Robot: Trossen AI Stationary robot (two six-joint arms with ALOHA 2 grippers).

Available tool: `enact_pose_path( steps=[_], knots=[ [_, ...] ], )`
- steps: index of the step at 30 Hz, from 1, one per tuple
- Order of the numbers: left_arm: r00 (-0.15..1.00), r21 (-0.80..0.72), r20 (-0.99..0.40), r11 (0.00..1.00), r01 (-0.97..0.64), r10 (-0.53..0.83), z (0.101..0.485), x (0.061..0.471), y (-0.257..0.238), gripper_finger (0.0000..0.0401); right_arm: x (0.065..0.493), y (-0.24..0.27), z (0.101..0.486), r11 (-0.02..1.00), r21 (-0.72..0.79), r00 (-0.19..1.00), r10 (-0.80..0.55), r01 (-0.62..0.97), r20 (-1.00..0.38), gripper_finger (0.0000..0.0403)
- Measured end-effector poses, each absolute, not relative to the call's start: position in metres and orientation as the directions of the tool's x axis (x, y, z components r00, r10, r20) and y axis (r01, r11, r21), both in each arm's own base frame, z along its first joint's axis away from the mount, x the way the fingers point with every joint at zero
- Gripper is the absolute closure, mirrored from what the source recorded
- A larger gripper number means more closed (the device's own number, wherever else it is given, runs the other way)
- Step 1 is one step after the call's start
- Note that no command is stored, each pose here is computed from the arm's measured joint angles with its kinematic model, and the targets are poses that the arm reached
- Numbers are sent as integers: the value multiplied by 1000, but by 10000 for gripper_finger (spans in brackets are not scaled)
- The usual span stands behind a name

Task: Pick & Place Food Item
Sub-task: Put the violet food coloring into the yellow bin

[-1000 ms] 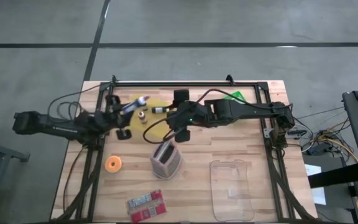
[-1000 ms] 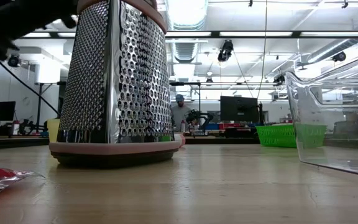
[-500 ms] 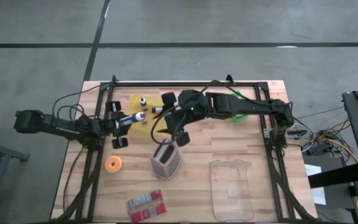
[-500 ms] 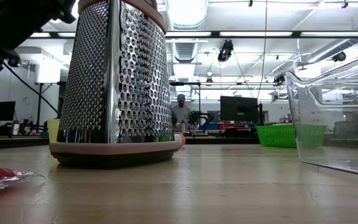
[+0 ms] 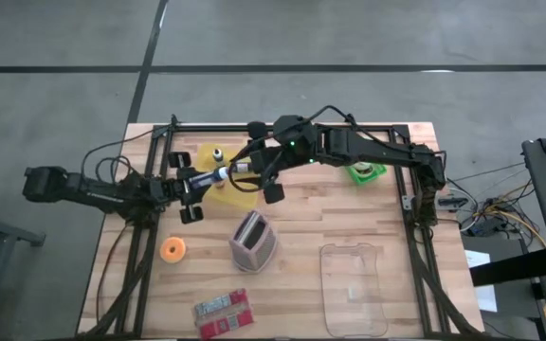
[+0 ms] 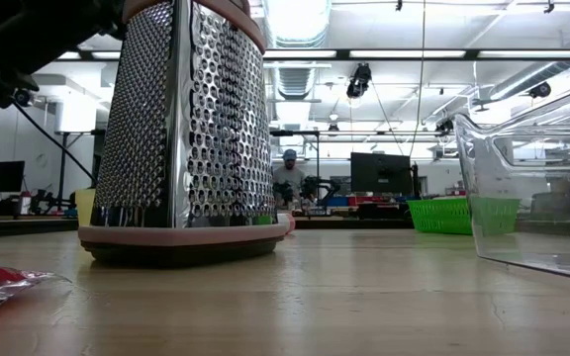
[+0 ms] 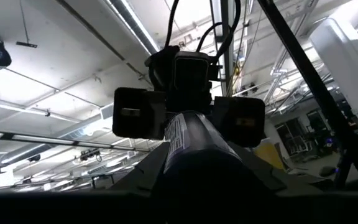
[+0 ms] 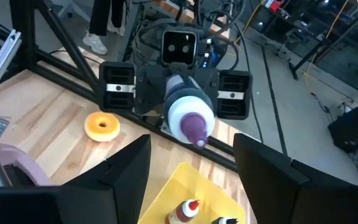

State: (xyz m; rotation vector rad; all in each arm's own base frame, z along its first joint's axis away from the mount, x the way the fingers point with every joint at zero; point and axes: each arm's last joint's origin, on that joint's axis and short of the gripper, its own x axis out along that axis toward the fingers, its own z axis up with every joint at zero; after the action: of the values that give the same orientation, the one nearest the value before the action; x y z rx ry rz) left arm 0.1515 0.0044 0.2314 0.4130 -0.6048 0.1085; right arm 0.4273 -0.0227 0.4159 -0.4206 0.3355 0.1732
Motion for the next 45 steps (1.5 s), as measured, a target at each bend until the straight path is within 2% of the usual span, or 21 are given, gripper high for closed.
enact_pose_path(
  steps=[17, 45],
  knots=[
    [861, 336, 508, 915, -222, 22, 236, 163, 7, 275, 439, -26, 399, 906, -342, 912, 102, -250, -397, 179],
    [871, 332, 489, 915, -231, 43, 234, 164, 9, 275, 439, -31, 399, 906, -334, 912, 115, -259, -393, 184]
  ],
)
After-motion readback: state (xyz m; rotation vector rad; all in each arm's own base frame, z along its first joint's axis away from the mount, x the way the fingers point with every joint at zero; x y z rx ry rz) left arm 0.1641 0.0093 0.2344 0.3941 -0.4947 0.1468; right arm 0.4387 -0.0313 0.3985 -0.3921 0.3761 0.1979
